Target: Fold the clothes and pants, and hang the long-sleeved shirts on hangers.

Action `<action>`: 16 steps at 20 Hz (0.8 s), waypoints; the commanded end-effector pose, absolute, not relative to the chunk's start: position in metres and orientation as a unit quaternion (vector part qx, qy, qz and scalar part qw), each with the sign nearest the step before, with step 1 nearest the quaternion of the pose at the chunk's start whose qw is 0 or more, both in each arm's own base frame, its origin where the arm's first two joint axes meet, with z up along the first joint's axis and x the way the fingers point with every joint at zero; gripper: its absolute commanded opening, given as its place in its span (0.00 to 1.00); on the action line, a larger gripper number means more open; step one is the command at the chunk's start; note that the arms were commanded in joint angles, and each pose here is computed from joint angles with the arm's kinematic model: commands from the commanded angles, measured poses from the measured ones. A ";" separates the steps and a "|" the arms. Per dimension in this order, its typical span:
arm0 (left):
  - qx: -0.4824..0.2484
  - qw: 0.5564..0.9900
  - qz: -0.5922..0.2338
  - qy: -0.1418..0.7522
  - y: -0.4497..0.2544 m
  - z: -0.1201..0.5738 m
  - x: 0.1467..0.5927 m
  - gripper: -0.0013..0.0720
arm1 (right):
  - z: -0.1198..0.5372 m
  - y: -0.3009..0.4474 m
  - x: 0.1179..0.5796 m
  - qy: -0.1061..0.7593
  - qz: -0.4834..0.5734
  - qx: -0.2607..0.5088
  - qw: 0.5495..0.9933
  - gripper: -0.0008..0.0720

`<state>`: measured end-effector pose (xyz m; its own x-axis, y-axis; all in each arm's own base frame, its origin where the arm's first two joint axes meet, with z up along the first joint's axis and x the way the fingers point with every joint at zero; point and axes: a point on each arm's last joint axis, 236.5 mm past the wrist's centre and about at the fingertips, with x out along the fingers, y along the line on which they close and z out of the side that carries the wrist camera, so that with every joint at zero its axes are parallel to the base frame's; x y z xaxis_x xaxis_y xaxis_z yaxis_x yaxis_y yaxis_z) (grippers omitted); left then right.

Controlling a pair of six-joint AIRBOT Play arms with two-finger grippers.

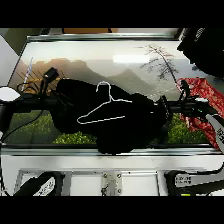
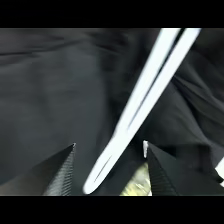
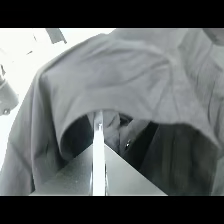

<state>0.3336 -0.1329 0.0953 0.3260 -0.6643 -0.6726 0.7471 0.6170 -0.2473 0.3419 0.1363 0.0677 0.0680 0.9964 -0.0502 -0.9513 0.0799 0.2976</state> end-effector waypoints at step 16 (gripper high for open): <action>-0.177 0.878 -0.230 0.381 -0.135 0.107 0.298 0.62 | 0.221 0.143 0.341 0.035 0.580 0.070 0.811 0.02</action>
